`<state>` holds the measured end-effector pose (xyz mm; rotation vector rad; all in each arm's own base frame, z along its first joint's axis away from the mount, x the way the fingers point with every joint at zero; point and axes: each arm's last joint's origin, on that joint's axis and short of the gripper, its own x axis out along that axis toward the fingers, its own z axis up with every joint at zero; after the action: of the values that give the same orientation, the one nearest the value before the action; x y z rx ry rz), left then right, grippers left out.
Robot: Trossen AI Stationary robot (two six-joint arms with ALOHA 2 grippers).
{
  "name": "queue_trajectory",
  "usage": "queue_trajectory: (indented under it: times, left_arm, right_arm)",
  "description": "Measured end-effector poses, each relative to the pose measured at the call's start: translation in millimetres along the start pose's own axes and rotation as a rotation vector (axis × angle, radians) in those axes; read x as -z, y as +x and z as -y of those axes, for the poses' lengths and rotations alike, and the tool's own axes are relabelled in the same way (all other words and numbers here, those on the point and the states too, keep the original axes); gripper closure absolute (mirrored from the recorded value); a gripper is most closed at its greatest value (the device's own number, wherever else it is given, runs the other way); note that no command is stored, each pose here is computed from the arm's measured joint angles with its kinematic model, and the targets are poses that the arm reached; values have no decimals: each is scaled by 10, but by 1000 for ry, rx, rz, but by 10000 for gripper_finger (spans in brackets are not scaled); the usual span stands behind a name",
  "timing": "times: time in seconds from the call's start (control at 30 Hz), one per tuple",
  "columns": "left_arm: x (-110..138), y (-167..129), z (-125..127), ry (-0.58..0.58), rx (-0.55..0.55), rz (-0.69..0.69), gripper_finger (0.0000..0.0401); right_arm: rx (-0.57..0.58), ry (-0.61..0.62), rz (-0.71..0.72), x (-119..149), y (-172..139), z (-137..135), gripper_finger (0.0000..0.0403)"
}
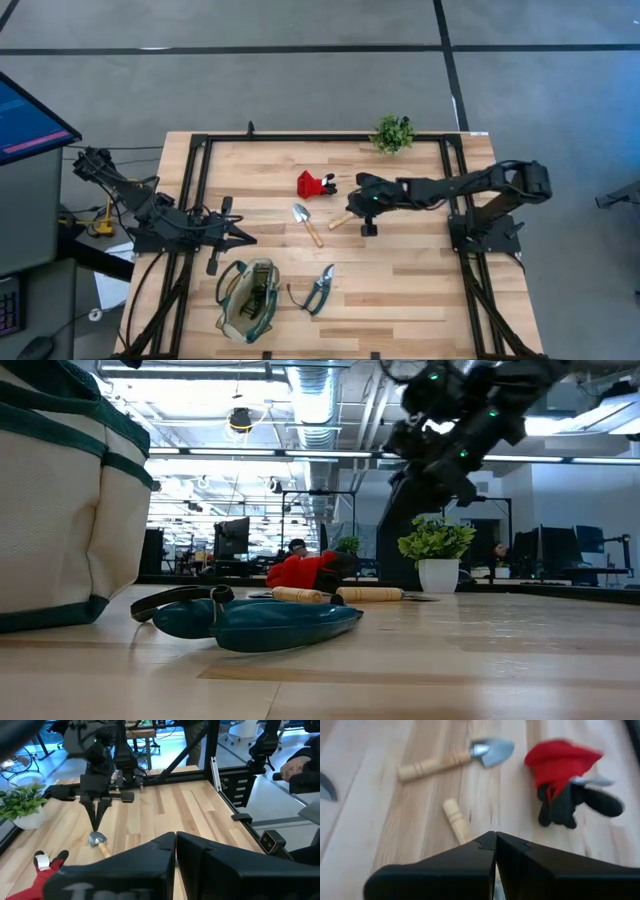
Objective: Pick & Place Garden tools in Gardening bag
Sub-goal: Put the right brown trowel into the green gardening bag
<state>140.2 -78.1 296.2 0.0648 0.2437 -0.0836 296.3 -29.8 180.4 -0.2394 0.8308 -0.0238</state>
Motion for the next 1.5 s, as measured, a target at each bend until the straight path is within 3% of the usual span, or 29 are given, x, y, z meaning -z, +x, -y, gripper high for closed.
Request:
queue_trajectory:
  times: [0.17,0.37,0.67,1.27,1.5]
  left_arm:
    - [0,0,0,0,0,0,399]
    - [0,0,0,0,0,0,399]
    - [-1,0,0,-3,0,0,399]
    - [-1,0,0,-4,0,0,399]
    - [-1,0,0,-4,0,0,399]
  right_arm:
    - [-38,-32,-126,-113,185,17,380]
    - [-83,-116,-282,-54,393,-4,315]
    - [-90,-167,-345,7,549,-23,256]
    - [-154,-139,-332,13,547,-47,278]
    - [-235,-102,-353,36,527,-116,274]
